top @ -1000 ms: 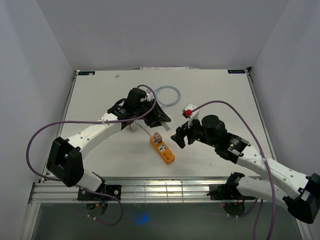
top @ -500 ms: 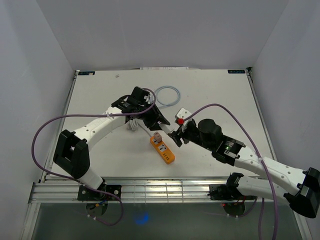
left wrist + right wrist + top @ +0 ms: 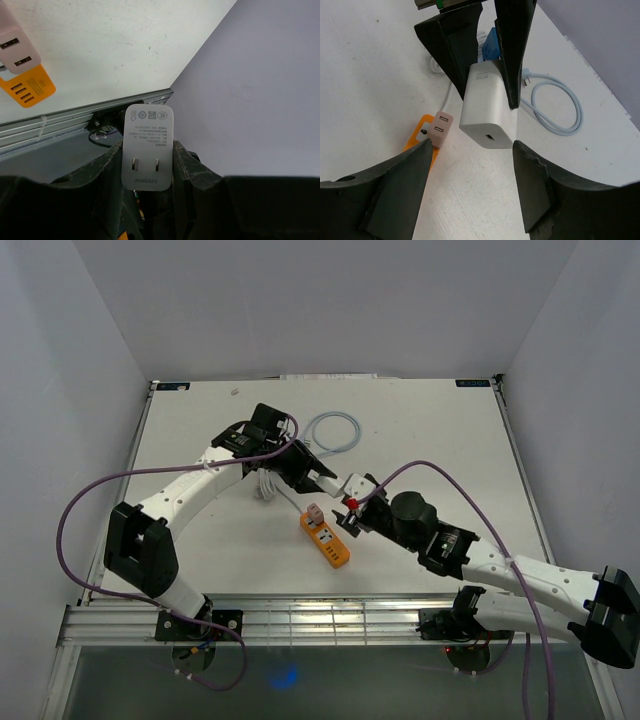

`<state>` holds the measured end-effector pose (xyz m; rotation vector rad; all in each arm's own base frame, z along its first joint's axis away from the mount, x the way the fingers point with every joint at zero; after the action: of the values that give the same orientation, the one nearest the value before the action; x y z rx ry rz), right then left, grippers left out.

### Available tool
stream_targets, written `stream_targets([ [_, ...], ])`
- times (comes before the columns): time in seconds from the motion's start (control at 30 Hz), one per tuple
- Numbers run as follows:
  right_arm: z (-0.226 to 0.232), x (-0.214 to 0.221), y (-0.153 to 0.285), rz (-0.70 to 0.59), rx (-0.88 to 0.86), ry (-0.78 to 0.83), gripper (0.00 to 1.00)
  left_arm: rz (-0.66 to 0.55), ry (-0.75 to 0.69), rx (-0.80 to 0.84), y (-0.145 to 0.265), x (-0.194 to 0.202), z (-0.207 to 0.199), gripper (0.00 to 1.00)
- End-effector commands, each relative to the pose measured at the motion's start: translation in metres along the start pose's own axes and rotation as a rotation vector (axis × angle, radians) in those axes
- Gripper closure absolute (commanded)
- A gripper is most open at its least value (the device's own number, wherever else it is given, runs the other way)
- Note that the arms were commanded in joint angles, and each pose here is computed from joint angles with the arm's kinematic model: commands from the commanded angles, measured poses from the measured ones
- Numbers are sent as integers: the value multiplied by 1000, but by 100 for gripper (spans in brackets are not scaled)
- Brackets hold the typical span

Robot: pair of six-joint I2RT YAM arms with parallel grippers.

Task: Insert the plug

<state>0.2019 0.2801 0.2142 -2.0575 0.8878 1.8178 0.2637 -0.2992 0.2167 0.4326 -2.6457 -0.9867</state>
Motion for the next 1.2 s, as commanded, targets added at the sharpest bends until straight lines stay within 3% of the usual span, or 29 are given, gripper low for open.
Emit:
stream_targets([
  [0.0,-10,-16,-4,-76,64,40,30,55,0,76,20,16,-21,100],
  [0.67,-18,-14,-25,-68,126,85,44,91,10,67,24,27,-9,100],
  [0.77,-14,-12,-29,-56,113,89,52,102,16,61,23,29,-5,100],
  [1.03,-10,-17,-29,-73,101,78,86,99,11,47,21,30,2,100],
  [1.13,-8,-24,-27,-78,87,64,92,99,-2,50,20,29,1,100],
  [1.17,-8,-25,-26,-78,85,54,92,99,-19,57,19,28,1,95],
])
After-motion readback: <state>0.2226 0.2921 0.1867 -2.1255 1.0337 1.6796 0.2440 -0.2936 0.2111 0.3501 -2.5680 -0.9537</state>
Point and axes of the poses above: each gripper's point midway between its finger pads, its own y axis back along the fingers, its own z axis along the line the jaws close on, x = y × z, the point moved 1 cm from there along y, back along the fingers, and after that the axes turned 9 degrees about -y, right-handed, at the moved point
